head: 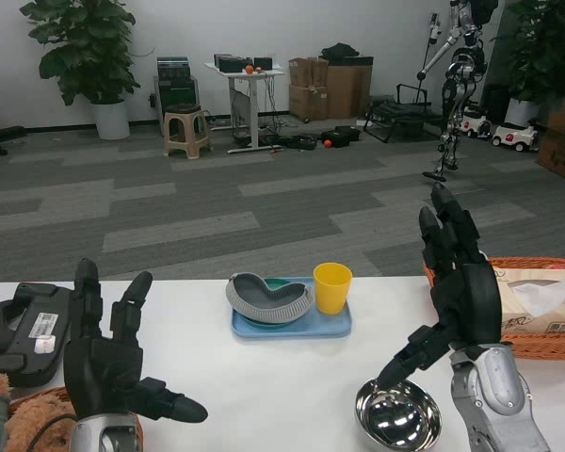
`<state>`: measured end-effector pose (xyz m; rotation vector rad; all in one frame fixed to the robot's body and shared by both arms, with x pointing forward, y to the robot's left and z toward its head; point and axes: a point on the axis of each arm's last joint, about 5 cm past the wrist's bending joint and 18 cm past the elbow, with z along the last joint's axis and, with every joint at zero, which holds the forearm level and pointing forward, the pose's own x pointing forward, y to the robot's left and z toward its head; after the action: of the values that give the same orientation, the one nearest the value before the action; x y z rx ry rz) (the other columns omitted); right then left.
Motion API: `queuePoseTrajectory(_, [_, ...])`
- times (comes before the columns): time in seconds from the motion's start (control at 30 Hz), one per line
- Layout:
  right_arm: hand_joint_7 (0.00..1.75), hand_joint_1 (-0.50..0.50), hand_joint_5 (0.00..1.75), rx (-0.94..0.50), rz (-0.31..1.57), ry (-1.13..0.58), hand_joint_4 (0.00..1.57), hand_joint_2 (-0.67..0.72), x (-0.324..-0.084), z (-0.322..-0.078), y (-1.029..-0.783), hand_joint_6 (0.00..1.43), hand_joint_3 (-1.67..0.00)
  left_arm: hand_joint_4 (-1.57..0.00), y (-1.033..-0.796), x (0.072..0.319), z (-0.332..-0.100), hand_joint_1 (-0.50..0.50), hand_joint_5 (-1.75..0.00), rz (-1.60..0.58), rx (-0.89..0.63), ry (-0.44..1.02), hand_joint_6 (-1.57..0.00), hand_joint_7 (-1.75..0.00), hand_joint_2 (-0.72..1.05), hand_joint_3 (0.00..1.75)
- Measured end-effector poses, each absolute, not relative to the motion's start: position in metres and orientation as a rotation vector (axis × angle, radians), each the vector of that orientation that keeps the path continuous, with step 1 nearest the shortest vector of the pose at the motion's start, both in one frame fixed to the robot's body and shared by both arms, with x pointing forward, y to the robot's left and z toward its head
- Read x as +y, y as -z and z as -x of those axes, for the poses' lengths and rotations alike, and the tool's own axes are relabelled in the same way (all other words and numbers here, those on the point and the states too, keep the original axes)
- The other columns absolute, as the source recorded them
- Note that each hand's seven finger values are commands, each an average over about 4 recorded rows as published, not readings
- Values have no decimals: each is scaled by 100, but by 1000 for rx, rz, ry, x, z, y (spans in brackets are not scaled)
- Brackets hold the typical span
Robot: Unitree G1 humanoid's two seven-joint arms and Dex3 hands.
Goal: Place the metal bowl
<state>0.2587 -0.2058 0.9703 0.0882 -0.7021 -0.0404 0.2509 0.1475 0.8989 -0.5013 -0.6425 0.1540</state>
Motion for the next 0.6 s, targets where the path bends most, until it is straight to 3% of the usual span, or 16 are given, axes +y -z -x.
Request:
queuePoseTrajectory(0.47, [7,-42,0,-716,-95,38,0,72,-204,-258,-969,0,0,-22,-901,148,-252,-50,-74,499,-652,-151,0,-7,-72,2])
queuePoseTrajectory(0.6, [7,-38,0,-720,-97,40,0,72,-203,-258,-969,0,0,-22,-901,148,-252,-50,-72,499,-652,-151,0,-7,-68,7])
